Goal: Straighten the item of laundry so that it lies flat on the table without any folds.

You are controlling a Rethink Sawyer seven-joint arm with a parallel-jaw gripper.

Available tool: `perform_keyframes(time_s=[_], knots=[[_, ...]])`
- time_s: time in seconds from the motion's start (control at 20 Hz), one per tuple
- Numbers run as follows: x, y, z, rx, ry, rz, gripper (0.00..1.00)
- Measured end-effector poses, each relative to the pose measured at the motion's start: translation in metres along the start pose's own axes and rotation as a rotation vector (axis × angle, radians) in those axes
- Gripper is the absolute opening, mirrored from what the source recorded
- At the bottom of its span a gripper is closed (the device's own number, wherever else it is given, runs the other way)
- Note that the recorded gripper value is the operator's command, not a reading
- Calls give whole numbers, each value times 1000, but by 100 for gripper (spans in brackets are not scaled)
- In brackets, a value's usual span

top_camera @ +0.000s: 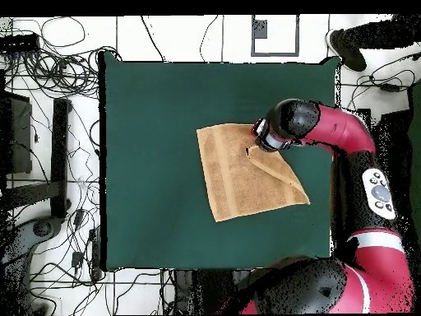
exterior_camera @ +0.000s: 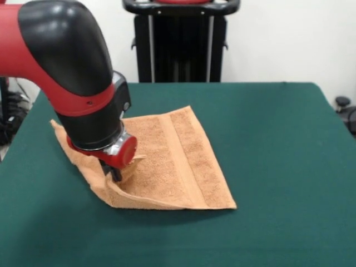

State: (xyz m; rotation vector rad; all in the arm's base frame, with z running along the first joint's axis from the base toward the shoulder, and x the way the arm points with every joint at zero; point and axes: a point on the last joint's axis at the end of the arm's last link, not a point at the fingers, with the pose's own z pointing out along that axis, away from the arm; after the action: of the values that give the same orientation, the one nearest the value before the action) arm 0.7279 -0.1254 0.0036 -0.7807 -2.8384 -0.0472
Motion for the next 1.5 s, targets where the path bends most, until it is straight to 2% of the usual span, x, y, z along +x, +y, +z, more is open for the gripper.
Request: perform_keyframes(time_s=[0.2,0.45,0.5,0.75,1.05,1.25,1.5], knots=[[-14,-2,-10,3,-5,14,0],[-27,-3,-4,1,-11,27,0],[-30,-2,3,3,-14,27,100],[-29,-1,10,22,-20,16,100],[-27,9,10,57,-65,-24,100],[-28,16,-1,66,-94,-40,100],[-32,18,-26,68,-130,-43,100]])
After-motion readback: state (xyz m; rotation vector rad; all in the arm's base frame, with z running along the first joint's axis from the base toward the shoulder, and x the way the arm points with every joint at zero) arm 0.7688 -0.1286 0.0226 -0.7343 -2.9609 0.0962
